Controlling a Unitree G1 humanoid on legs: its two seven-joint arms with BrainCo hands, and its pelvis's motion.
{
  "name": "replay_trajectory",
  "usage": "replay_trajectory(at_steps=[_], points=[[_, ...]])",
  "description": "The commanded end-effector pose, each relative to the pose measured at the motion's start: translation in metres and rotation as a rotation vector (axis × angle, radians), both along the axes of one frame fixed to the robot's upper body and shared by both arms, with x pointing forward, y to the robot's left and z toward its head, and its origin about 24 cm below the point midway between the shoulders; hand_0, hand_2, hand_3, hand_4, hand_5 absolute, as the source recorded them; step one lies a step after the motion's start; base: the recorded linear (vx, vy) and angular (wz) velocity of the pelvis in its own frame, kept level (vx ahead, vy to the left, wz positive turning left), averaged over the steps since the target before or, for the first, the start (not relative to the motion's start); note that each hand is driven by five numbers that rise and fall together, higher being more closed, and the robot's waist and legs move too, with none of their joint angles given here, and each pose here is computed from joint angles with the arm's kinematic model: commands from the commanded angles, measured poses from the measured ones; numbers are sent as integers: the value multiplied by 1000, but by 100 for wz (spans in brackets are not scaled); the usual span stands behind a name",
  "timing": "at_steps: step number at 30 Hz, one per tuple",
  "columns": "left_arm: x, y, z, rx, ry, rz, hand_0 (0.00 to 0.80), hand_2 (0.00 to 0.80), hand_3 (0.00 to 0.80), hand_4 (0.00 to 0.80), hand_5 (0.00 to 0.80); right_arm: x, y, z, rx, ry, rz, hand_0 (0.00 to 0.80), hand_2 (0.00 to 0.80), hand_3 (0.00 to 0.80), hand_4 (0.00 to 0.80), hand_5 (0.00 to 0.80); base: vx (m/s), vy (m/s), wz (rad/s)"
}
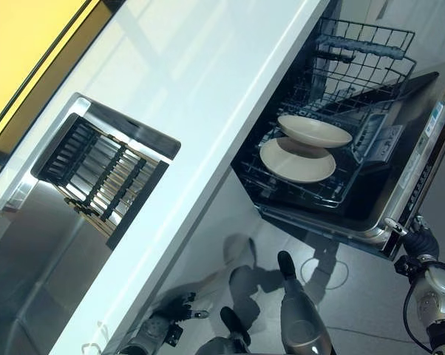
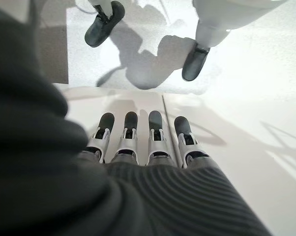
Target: Take plates into dishwasher
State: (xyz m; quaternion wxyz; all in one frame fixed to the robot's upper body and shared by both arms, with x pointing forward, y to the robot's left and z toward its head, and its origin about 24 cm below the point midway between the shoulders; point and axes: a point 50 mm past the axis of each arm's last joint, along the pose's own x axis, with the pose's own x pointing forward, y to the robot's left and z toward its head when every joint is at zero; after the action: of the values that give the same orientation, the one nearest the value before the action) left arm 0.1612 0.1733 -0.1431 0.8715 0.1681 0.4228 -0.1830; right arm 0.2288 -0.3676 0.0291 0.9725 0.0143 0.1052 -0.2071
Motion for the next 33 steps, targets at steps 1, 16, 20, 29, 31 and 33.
replay_trajectory(at_steps=[1,16,20,29,31,33], points=[[22,38,14,116,-57,24,0,0,0,0,0,72,125,39,-2,-220,605,0,0,0,0,0,24,-14,-4],[26,37,14,128,-34,16,0,0,0,0,0,96,176,54,-128,-152,857,0,0,0,0,0,46,-18,2],[29,35,14,126,-23,24,0,0,0,0,0,104,183,62,-145,-151,876,0,0,0,0,0,88,5,0],[22,35,12,121,-9,41,0,0,0,0,0,115,195,79,-179,-175,932,0,0,0,0,0,90,31,21],[21,36,12,119,-11,46,0,0,0,0,0,116,199,83,-186,-189,947,0,0,0,0,0,62,49,24],[19,38,12,118,-12,50,0,0,0,0,0,118,201,86,-194,-201,955,0,0,0,0,0,51,43,20]])
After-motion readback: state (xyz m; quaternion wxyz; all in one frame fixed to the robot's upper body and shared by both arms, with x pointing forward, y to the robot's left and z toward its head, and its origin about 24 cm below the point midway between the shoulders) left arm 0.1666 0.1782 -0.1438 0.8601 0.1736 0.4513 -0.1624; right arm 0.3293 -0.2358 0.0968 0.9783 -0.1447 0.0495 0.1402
